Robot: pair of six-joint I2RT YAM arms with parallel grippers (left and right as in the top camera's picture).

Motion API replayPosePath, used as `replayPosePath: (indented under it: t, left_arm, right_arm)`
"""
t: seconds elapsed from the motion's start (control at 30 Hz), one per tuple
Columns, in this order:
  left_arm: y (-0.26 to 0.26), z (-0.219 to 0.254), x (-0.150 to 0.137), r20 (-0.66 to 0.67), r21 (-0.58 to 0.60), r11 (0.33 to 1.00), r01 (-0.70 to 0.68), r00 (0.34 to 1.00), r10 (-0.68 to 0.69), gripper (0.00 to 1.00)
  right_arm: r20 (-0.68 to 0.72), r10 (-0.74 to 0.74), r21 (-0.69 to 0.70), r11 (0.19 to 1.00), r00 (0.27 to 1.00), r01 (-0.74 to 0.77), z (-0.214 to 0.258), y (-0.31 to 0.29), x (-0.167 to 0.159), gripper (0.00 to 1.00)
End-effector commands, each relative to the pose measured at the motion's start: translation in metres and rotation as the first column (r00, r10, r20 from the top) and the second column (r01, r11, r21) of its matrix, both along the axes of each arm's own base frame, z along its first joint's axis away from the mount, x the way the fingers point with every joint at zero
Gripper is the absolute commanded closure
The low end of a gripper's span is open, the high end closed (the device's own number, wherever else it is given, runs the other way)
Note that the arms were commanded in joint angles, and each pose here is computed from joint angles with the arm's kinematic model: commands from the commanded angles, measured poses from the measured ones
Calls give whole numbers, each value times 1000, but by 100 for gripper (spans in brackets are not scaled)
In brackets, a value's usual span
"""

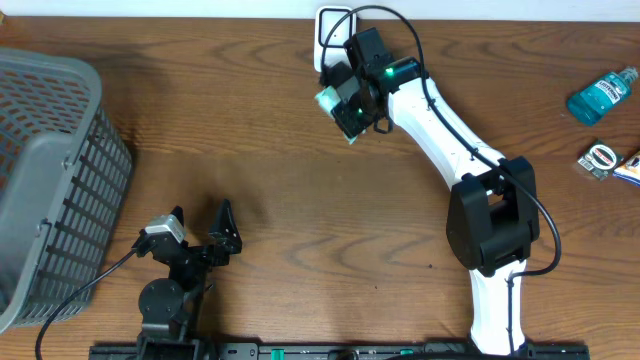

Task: Scan the item barcode
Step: 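Hold the wipes pack up to the scanner face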

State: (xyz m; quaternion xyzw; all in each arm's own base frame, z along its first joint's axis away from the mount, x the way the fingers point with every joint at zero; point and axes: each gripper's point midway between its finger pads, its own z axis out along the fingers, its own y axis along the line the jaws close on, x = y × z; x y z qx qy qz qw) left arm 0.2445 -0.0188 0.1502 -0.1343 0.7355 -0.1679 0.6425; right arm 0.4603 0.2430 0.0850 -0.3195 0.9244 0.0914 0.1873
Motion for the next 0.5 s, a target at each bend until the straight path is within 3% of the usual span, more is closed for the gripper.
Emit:
replayPosePath:
  t: [0.0, 0.17, 0.47]
  left_arm:
    - [3, -16, -1, -48, 7, 1000, -15, 999, 15, 2]
    - [3, -16, -1, -48, 7, 1000, -15, 999, 16, 2]
    - [3, -16, -1, -48, 7, 1000, -15, 999, 15, 2]
  right_arm:
    - [124, -214, -70, 972, 969, 224, 9, -24, 31, 99]
    - [244, -264, -30, 960, 933, 279, 24, -32, 68, 99]
    - [311, -260, -11, 961, 914, 277, 16, -23, 138, 99]
